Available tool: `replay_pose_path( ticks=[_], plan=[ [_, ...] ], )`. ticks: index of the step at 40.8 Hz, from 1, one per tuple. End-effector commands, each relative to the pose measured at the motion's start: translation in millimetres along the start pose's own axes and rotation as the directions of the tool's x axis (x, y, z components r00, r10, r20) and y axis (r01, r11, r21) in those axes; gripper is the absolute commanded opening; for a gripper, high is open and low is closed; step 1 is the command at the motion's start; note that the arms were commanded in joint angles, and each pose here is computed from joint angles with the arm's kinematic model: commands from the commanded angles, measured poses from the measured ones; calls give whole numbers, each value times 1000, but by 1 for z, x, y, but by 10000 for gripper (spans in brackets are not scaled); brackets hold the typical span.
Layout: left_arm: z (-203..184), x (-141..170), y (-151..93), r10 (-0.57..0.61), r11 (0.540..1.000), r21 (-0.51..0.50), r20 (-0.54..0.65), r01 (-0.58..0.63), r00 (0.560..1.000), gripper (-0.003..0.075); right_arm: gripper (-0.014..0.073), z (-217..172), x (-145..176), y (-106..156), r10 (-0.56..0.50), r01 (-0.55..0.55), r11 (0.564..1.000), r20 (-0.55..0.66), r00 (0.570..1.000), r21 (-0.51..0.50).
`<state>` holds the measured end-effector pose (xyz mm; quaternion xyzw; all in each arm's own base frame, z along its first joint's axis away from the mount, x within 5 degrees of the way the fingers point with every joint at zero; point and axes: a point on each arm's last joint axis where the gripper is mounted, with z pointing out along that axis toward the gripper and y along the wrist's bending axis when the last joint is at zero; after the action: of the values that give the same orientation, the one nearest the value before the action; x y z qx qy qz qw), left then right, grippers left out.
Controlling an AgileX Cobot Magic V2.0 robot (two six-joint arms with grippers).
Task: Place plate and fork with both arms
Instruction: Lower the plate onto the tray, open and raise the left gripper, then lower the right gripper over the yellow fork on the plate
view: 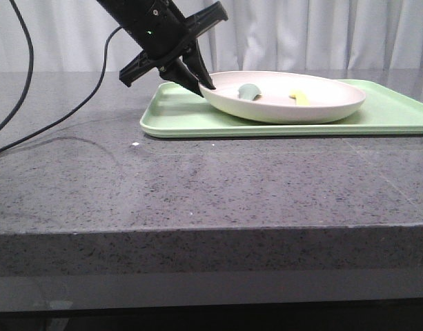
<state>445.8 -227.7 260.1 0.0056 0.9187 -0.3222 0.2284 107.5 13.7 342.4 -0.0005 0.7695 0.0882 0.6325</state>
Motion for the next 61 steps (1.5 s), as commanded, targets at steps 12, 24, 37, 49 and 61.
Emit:
replay_pose_path(
  ticks=[12,24,37,49,61],
  plan=[
    [-50,-19,-29,25,997,70,131,-34,991,235,634,-2,-17,1,-5,5,1000,99,995,0],
    [-113,-33,-33,202,979,-3,182,-205,962,177,634,-2,-17,1,-5,5,1000,100,995,0],
    [-171,-29,-37,394,905,-253,192,-342,899,-18,634,-2,-17,1,-5,5,1000,94,996,0],
    [-218,-5,-21,402,826,-491,174,-275,899,-18,634,-2,-17,1,-5,5,1000,94,996,0],
    [-257,57,-5,469,814,-509,292,-280,833,-18,634,-2,-17,1,-5,5,1000,91,996,-1]
  ],
)
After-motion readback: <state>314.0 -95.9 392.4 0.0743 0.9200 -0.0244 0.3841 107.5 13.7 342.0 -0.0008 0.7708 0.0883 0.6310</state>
